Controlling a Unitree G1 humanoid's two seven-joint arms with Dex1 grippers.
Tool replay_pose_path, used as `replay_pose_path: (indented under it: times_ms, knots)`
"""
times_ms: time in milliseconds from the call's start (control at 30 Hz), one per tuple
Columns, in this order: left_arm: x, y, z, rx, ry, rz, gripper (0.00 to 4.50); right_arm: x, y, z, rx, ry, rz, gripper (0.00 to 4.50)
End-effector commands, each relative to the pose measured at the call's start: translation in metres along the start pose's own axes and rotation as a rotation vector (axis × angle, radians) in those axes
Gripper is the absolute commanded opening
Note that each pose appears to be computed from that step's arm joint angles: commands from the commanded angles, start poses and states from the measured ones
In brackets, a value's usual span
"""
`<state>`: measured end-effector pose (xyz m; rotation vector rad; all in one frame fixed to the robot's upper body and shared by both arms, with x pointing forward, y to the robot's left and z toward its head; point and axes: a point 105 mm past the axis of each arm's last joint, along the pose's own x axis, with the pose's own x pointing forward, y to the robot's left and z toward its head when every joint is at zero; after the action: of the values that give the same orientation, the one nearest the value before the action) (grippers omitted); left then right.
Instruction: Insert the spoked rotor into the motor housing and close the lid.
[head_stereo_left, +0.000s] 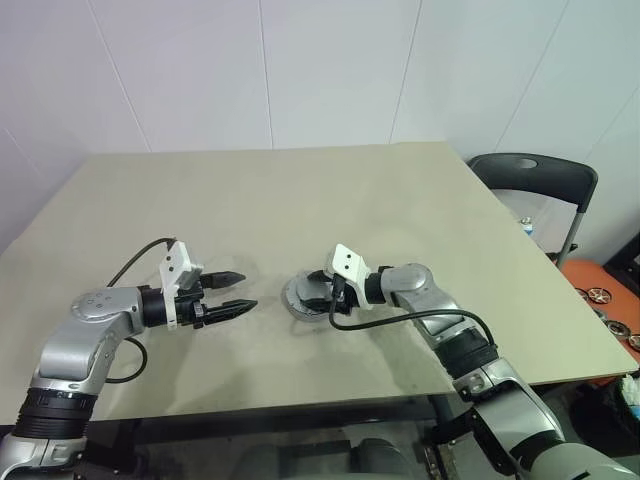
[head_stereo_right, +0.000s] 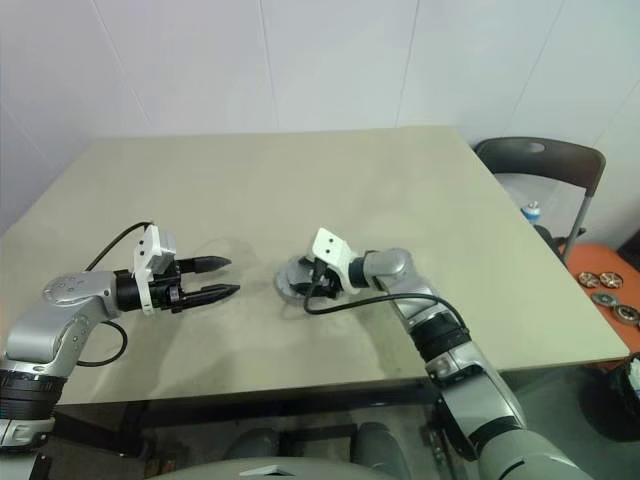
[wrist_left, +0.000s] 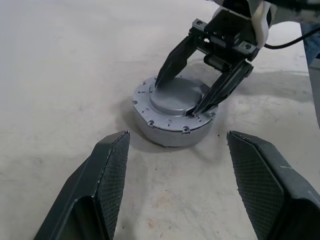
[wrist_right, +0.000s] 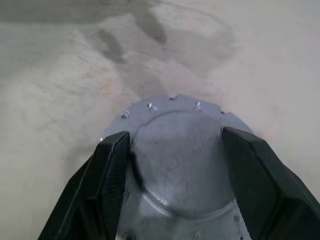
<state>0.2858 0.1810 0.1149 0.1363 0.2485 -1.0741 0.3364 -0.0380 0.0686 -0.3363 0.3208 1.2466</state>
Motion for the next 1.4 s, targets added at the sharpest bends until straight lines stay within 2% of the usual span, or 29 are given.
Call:
replay_pose_path:
  times_ms: [33,133,267,433,533,600,633,867,1267,1400]
  knots:
    - [0.000,0.000,0.010,0.041,-0.021,-0.002,3.32,-0.006,0.004,0.004,0.124,-0.025,0.036,3.00]
    - [0.000,-0.001,0.009,0.040,-0.018,-0.004,3.32,-0.009,0.003,0.012,0.164,-0.061,0.037,3.00]
    - [0.001,-0.002,0.009,0.038,-0.019,-0.006,3.32,-0.007,0.000,0.013,0.128,-0.061,0.010,3.00]
    - [0.001,-0.002,0.009,0.038,-0.021,-0.004,3.32,-0.004,-0.008,0.031,0.092,-0.149,-0.043,3.00]
    - [0.001,-0.003,0.008,0.036,-0.021,-0.005,3.32,-0.005,-0.008,0.034,0.060,-0.158,-0.043,3.62]
    - [0.001,-0.003,0.008,0.035,-0.022,-0.007,3.32,-0.004,-0.005,0.031,0.056,-0.133,-0.019,4.28]
    - [0.001,-0.003,0.008,0.034,-0.023,-0.007,3.32,-0.004,-0.004,0.029,0.048,-0.119,-0.012,4.47]
    - [0.002,-0.005,0.006,0.032,-0.024,-0.006,3.32,-0.001,-0.011,0.009,0.036,-0.043,-0.062,4.47]
    - [0.003,-0.004,0.007,0.032,-0.025,-0.001,3.32,0.001,-0.013,0.006,-0.010,-0.033,-0.085,4.47]
    - [0.003,-0.004,0.007,0.031,-0.028,0.000,3.32,0.001,-0.012,0.004,-0.010,-0.037,-0.085,3.67]
